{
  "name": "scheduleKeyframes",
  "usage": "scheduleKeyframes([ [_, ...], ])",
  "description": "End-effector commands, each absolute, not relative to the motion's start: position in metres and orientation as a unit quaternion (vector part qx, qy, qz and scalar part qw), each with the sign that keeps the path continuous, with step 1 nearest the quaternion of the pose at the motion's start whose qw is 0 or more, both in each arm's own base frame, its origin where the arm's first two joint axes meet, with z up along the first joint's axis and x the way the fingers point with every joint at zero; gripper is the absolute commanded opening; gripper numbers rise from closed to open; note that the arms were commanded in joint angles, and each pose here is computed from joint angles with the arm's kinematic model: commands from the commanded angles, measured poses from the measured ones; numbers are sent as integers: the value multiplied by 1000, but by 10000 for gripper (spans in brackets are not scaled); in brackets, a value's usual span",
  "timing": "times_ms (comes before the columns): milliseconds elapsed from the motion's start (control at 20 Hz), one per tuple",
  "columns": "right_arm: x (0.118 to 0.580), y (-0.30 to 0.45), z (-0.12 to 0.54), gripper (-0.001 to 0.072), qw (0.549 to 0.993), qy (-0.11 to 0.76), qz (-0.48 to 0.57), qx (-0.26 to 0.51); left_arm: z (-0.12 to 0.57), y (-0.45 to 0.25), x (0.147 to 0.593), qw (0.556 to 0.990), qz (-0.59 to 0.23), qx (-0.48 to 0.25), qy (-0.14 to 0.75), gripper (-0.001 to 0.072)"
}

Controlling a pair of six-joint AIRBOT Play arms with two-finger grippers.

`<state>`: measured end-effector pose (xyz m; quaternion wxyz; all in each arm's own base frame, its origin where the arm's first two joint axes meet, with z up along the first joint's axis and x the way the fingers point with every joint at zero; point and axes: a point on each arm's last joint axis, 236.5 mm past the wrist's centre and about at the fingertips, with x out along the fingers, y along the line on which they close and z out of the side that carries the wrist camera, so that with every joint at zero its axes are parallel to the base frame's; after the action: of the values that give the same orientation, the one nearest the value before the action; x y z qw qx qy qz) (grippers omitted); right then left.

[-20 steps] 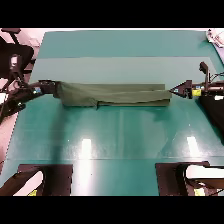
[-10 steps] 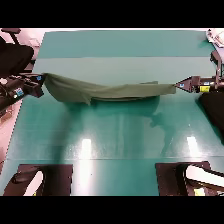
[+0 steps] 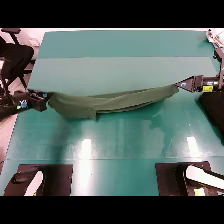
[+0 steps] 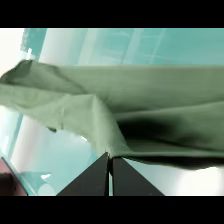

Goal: Fold the shirts.

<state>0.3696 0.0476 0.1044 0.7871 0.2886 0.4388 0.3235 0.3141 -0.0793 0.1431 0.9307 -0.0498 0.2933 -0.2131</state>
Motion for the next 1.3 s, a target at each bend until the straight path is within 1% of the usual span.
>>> scheduleKeyframes([
  [0,388,38,81,23,785,445,299,311,100,-30,300,915,-101,-45,387,29],
  [50,392,35,71,24,780,451,293,320,93,-19,301,916,-78,-38,392,29],
  [150,403,29,47,23,772,461,278,339,80,-9,315,924,-58,-38,377,30],
  [350,424,21,3,23,748,469,251,397,35,-3,351,929,-39,-78,360,29],
  [500,425,23,-27,24,721,489,245,426,14,0,386,932,-27,-122,339,30],
  [600,422,24,-40,24,707,500,245,436,-5,-4,397,928,-36,-133,346,30],
  [750,423,23,-52,24,706,503,245,434,-24,-6,400,925,-51,-111,359,30],
  [850,423,23,-58,24,705,505,246,433,-24,-1,404,929,-44,-99,353,31],
  [1000,423,23,-61,24,707,505,248,430,-22,4,407,936,-48,-57,343,31],
  [1150,423,23,-61,24,706,504,249,430,-22,4,407,937,-53,-44,343,33],
  [1200,422,24,-60,27,705,504,251,431,-22,4,407,937,-54,-42,343,242],
  [1250,422,25,-59,78,704,505,253,431,-21,4,407,937,-53,-44,342,648],
])
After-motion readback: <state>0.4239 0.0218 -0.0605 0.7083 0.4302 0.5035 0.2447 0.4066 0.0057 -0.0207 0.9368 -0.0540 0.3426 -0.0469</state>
